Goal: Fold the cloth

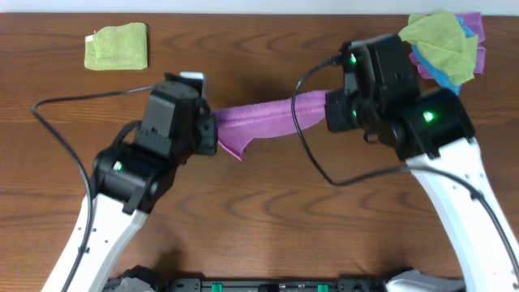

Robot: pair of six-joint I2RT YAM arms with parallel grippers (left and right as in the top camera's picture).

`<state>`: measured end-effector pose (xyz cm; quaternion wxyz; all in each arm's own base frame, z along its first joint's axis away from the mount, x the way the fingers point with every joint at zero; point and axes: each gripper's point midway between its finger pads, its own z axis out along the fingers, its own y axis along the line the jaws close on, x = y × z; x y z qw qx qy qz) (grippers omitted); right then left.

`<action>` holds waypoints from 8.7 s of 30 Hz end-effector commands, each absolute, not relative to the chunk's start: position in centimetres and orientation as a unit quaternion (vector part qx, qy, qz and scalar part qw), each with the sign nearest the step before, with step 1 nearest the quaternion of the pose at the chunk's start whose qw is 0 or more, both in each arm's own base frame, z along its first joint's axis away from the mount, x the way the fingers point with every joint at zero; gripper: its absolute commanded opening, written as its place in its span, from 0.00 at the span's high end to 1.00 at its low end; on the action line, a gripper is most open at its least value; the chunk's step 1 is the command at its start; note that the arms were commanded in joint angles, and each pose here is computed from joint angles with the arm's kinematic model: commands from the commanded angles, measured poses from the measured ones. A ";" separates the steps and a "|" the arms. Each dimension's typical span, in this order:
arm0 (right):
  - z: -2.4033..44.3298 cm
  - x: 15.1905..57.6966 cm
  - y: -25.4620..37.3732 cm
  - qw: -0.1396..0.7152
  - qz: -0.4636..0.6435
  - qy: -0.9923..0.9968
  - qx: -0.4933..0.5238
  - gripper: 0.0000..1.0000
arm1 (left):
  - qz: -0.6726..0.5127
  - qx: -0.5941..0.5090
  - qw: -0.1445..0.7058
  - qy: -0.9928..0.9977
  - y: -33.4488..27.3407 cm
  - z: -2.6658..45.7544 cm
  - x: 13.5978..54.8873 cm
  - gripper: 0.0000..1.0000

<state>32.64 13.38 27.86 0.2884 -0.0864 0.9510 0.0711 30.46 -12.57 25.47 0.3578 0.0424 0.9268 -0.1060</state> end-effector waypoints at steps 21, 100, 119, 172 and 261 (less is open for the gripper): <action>22.7 30.0 12.6 0.258 0.068 0.961 -0.073 0.99 | -0.052 -0.018 0.318 0.946 -10.1 20.7 27.9 0.94; 10.9 46.5 15.3 0.336 0.019 0.940 -0.058 0.01 | -0.129 -0.045 0.279 0.951 -11.9 6.6 42.1 0.09; 8.9 43.5 12.3 0.215 0.185 0.958 -0.050 0.41 | -0.193 -0.034 0.187 0.963 -14.8 5.3 38.2 0.05; 5.2 42.3 12.9 0.154 0.200 0.967 -0.045 0.47 | -0.081 -0.033 0.084 0.993 -12.9 -0.2 33.8 0.94; 1.2 33.6 19.4 0.034 0.262 0.962 -0.076 0.98 | -0.001 -0.031 0.059 0.998 -9.6 1.9 30.9 0.94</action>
